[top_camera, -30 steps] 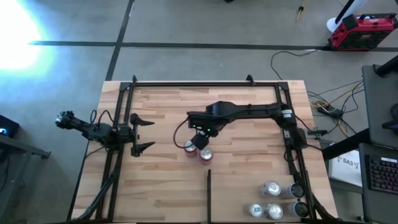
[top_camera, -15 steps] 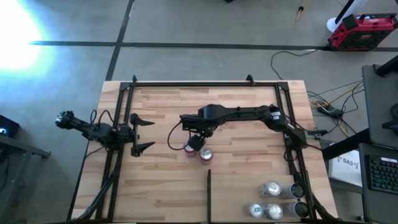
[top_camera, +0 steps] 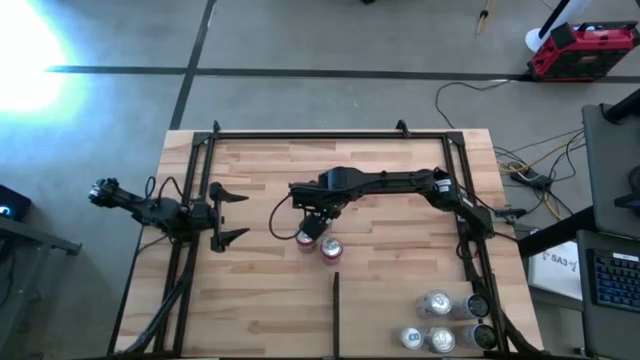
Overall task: Place canned beverage on shelf
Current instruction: Put the white/blue soda can aligned with the white/blue soda can on the shelf
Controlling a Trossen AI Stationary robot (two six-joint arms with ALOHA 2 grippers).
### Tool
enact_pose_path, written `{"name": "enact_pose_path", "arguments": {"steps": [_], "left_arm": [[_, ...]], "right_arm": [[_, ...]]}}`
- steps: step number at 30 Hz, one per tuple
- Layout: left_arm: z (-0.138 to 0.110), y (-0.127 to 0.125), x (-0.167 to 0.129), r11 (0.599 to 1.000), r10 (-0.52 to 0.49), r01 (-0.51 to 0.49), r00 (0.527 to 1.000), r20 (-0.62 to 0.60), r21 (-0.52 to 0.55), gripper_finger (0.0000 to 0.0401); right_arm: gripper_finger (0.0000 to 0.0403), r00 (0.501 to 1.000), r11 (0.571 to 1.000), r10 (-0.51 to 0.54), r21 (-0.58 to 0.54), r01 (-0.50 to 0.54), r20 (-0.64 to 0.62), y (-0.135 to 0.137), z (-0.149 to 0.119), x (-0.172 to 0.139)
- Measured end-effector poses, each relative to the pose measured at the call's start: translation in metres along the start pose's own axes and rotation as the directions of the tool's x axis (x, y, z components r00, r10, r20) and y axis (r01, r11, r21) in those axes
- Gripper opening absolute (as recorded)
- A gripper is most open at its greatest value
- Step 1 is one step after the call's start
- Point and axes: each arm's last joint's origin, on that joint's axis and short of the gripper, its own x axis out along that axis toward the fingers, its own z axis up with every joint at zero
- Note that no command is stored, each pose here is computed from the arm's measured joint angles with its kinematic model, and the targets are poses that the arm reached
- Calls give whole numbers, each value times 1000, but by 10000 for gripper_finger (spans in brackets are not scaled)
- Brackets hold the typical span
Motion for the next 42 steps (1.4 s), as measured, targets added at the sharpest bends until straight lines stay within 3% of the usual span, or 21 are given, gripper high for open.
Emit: {"name": "enact_pose_path", "arguments": {"steps": [6, 10, 14, 21, 25, 31, 36, 42], "left_arm": [[0, 0, 0, 1000, 0, 0, 1000, 0, 0, 400], [0, 0, 0, 1000, 0, 0, 1000, 0, 0, 400], [0, 0, 0, 1000, 0, 0, 1000, 0, 0, 400], [0, 0, 0, 1000, 0, 0, 1000, 0, 0, 400], [0, 0, 0, 1000, 0, 0, 1000, 0, 0, 400], [0, 0, 0, 1000, 0, 0, 1000, -1, 0, 400], [0, 0, 0, 1000, 0, 0, 1000, -1, 0, 400], [0, 0, 0, 1000, 0, 0, 1000, -1, 0, 400]], "right_arm": [[232, 1000, 999, 6, 48, -6, -4, 0, 0, 0], [232, 1000, 996, 6, 91, -6, -4, 0, 0, 0], [232, 999, 967, -18, 252, 25, -29, -2, -3, 0], [232, 986, 777, -112, 607, 165, -124, -13, -12, -5], [239, 970, 631, -160, 738, 241, -181, -19, -19, -9], [236, 969, 446, -98, 861, 245, -225, -23, -27, -19], [239, 964, 364, -96, 893, 265, -247, -22, -44, -24], [235, 965, 313, -104, 913, 262, -241, -23, -70, -42]]}}
